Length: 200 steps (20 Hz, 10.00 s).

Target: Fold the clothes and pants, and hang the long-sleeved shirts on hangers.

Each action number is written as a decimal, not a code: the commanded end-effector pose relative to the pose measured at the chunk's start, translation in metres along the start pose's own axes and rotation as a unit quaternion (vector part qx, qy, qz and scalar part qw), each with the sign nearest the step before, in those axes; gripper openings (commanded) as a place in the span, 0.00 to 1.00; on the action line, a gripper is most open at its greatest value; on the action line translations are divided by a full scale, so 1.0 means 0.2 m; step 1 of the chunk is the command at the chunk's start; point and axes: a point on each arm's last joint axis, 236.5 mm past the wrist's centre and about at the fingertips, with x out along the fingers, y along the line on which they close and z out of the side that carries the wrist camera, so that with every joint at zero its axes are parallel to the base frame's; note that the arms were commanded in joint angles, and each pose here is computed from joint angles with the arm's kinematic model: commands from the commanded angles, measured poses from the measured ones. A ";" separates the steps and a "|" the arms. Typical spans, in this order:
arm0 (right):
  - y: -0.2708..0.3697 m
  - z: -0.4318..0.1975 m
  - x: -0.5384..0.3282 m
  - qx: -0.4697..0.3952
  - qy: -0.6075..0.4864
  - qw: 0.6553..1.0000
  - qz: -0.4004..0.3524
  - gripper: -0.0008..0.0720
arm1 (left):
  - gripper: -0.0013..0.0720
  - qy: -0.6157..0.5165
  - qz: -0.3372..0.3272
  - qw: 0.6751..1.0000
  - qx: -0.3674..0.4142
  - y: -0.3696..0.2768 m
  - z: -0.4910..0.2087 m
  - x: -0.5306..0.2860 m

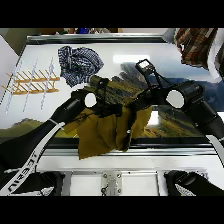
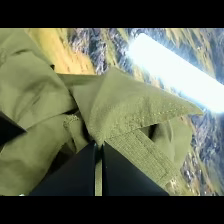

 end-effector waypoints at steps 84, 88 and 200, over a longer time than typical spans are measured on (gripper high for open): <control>-0.11 -0.76 -0.52 0.313 0.170 0.932 -0.059 0.04 | 0.95 -0.145 0.373 0.915 -0.046 1.86 0.34 -0.98; -0.11 -0.76 -0.52 0.313 0.170 0.932 -0.059 0.04 | 0.94 -0.092 0.434 0.896 -0.001 2.12 0.40 -0.85; 0.58 0.31 -0.60 0.180 -0.050 0.959 0.215 0.04 | 0.04 0.021 -0.171 0.749 0.640 0.44 -0.39 -0.47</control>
